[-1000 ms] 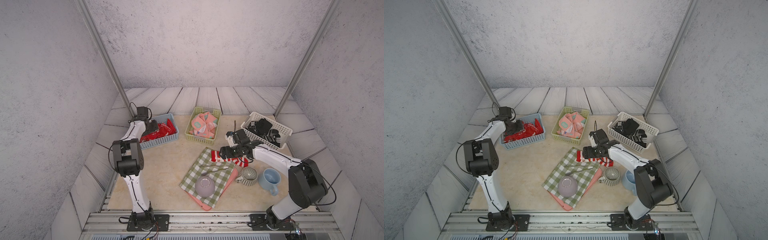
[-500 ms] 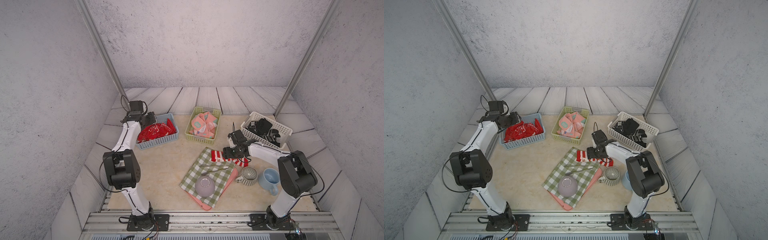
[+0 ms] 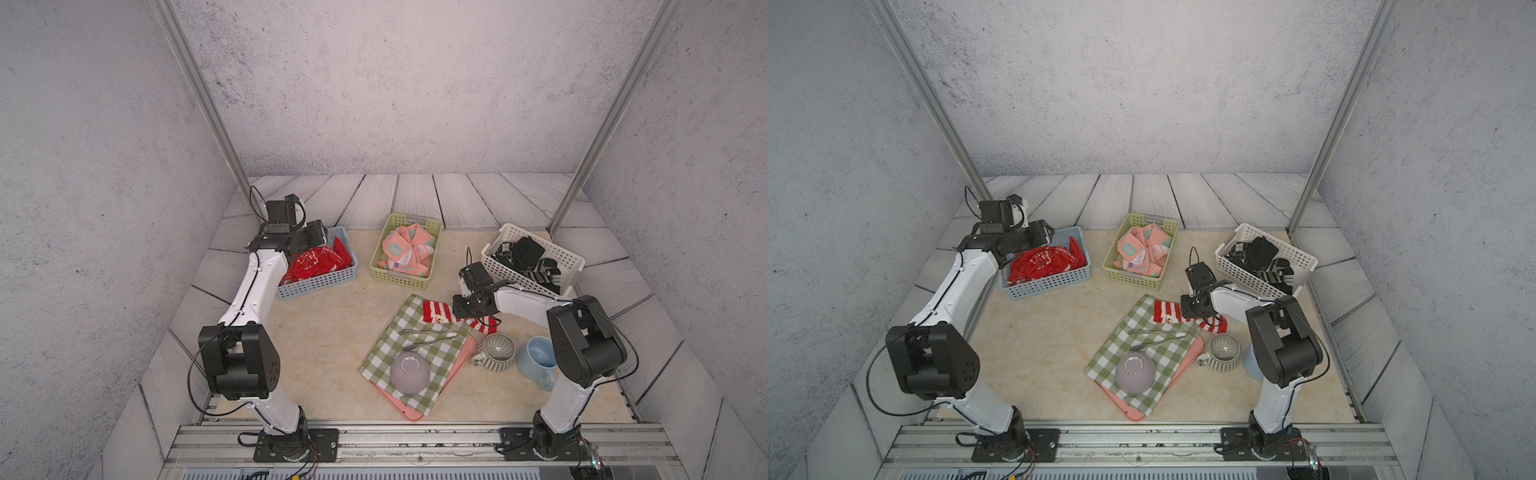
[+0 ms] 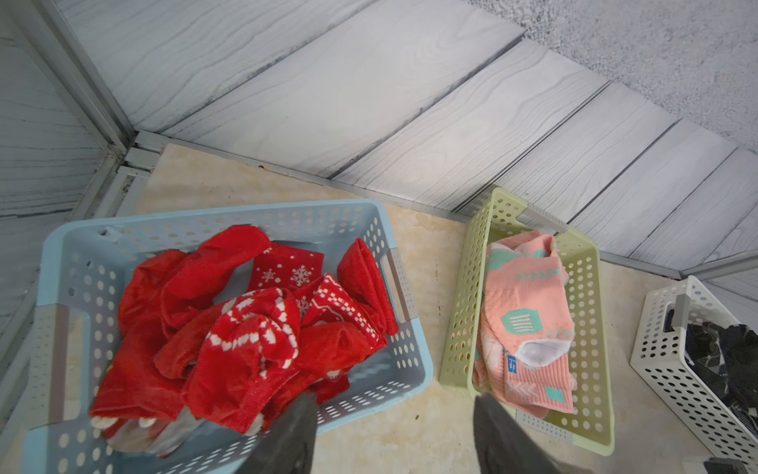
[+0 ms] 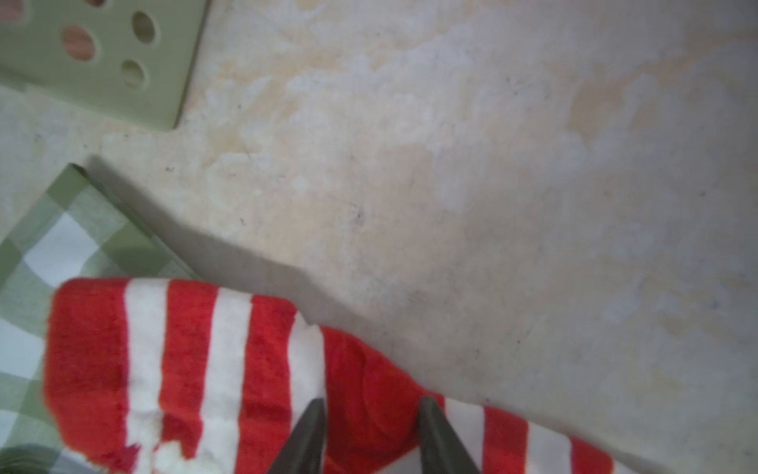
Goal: Sort the socks into the basket by color
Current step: Pick up the sock from the center of the board.
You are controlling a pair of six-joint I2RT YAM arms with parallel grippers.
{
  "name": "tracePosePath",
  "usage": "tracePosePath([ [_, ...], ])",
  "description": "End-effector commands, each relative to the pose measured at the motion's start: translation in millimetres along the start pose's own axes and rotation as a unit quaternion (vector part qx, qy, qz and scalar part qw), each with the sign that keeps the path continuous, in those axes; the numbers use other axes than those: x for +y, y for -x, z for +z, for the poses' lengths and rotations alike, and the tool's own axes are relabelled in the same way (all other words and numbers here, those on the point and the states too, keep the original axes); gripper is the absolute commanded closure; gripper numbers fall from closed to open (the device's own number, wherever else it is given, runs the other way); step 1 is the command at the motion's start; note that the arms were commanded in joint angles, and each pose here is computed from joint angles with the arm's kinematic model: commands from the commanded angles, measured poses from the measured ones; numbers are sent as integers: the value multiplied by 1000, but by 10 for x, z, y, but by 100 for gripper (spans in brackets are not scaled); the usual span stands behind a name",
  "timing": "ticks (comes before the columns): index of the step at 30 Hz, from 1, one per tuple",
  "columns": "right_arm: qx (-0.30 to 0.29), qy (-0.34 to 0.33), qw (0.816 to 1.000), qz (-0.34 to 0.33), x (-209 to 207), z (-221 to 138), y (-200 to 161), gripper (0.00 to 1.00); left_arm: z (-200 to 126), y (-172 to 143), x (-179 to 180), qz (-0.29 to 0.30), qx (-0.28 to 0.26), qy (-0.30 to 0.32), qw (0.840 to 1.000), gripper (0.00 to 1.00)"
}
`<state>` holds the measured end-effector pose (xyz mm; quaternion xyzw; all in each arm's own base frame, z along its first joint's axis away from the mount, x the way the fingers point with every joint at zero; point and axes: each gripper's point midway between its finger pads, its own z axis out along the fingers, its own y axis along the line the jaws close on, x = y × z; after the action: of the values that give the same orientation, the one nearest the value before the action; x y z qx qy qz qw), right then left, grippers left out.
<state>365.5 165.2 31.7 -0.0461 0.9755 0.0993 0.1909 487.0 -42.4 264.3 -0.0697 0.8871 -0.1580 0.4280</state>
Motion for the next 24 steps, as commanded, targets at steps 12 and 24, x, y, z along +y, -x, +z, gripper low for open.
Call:
tracePosePath([
  [12,-25,6,1000,4,9,-200,100,100,-286,-52,-471,37,-15,-49,998,37],
  [24,-94,60,994,8,218,-808,315,100,-492,-554,-1249,77,8,-161,984,37],
])
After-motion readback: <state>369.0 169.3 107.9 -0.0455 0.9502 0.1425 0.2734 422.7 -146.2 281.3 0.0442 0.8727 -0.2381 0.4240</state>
